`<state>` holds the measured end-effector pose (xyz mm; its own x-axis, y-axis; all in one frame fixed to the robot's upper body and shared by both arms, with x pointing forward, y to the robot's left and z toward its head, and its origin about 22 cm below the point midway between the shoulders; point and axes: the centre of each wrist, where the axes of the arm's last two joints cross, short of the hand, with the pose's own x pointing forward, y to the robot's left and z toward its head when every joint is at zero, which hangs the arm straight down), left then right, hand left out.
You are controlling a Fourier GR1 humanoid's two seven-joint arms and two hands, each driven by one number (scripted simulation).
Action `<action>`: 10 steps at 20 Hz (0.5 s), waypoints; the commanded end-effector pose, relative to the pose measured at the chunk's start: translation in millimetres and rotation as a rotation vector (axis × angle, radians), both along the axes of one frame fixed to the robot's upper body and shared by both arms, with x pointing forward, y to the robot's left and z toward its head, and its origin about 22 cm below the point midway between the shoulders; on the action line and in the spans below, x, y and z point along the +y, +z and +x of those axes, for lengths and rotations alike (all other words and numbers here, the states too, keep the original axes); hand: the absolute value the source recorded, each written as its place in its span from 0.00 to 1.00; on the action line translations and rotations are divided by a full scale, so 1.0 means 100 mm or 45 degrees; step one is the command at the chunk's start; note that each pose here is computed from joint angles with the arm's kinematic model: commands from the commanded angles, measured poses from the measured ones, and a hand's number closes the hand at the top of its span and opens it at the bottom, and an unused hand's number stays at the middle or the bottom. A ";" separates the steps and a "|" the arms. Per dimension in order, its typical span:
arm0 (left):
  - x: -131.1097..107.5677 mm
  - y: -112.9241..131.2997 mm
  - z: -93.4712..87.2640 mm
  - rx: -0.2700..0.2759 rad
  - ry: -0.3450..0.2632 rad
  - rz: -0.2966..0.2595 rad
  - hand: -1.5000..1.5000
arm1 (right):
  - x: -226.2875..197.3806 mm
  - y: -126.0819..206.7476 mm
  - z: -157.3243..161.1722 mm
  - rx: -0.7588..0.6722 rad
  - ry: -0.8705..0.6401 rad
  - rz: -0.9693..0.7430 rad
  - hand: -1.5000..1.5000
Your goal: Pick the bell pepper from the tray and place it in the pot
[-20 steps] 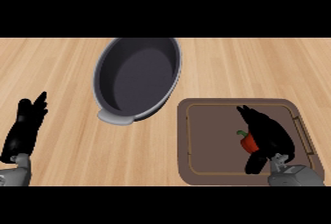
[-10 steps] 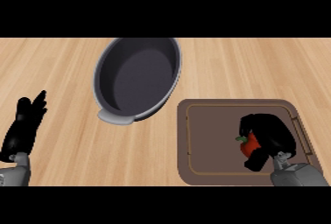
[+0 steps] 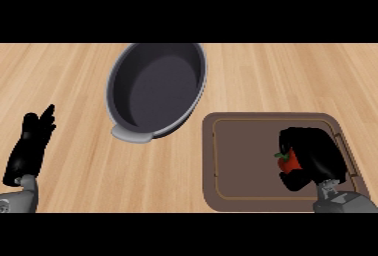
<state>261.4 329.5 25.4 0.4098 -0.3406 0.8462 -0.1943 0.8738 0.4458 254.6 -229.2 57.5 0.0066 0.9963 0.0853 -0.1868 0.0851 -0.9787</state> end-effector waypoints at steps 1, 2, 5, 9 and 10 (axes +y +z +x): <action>0.00 0.07 0.07 0.020 -0.027 -0.010 0.50 | -0.09 -0.11 0.25 -0.004 -0.058 0.003 1.00; 0.01 0.03 0.08 0.016 -0.006 -0.001 0.50 | -0.09 0.22 0.21 -0.001 -0.097 0.000 1.00; -0.02 0.10 0.07 0.006 -0.017 0.000 0.50 | -0.16 0.14 0.42 -0.024 -0.172 -0.008 1.00; -0.05 -0.08 0.02 0.011 -0.013 -0.004 0.50 | -0.15 0.57 0.45 -0.254 -0.194 0.038 1.00; 0.14 -0.11 0.02 0.005 0.006 -0.014 0.50 | -0.08 0.71 0.38 -0.308 -0.173 0.151 1.00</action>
<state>265.1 335.5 23.0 0.4124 -0.3410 0.8448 -0.1880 0.8755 0.4452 291.7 -243.9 97.7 0.1180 0.9859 0.1183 -0.0506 0.1249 -0.9909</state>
